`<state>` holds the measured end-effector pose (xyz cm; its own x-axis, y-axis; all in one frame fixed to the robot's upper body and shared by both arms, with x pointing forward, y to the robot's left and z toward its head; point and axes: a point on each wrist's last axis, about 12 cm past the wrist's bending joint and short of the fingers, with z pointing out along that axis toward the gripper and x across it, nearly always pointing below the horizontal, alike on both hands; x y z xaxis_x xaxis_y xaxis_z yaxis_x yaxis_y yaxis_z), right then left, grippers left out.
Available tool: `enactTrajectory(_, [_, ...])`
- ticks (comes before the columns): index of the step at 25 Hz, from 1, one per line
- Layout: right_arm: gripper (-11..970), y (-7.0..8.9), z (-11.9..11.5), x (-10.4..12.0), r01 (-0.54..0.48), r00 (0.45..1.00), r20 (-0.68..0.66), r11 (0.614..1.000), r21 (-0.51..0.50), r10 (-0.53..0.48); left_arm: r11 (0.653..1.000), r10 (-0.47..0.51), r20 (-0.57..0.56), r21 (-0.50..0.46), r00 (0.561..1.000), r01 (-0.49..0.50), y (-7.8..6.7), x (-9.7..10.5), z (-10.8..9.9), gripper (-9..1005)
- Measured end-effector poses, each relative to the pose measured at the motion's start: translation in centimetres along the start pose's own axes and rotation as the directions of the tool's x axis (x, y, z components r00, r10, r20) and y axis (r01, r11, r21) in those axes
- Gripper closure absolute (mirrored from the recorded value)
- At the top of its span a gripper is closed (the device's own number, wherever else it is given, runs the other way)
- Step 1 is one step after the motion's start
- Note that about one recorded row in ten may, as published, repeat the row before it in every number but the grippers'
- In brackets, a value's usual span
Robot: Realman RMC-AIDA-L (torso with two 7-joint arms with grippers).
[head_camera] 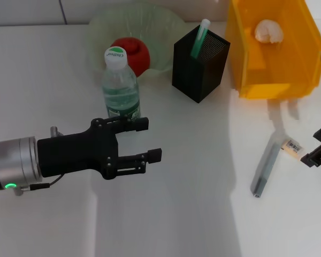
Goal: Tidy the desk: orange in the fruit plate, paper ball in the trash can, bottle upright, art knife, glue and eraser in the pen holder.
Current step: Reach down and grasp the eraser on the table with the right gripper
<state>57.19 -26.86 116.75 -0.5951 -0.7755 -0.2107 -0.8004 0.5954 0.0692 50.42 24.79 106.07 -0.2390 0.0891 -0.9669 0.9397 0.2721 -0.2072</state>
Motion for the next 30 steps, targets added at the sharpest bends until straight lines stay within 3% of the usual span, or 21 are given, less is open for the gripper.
enactTrajectory(6, [236, -0.4, 2.6, -0.5, -0.006, 1.0, -0.021, 0.999, 0.031, 0.007, 1.0, -0.001, -0.028, 0.025, 1.0, 0.001, -0.2, 0.3, 0.0, 231])
enactTrajectory(15, [236, -0.7, 4.3, -1.2, -0.003, 1.0, -0.002, 0.998, 0.056, 0.003, 1.0, -0.003, -0.03, 0.016, 1.0, 0.004, -0.3, 0.5, -0.1, 231])
enactTrajectory(19, [352, -0.7, 4.9, -1.6, 0.002, 1.0, 0.002, 0.999, 0.052, -0.002, 1.0, -0.004, -0.03, 0.013, 1.0, 0.004, -0.3, 0.5, -0.1, 231])
enactTrajectory(30, [500, -0.6, 5.0, -1.7, 0.008, 1.0, 0.0, 0.999, 0.05, -0.008, 1.0, -0.003, -0.032, 0.011, 0.999, 0.003, -0.2, 0.4, -0.1, 231])
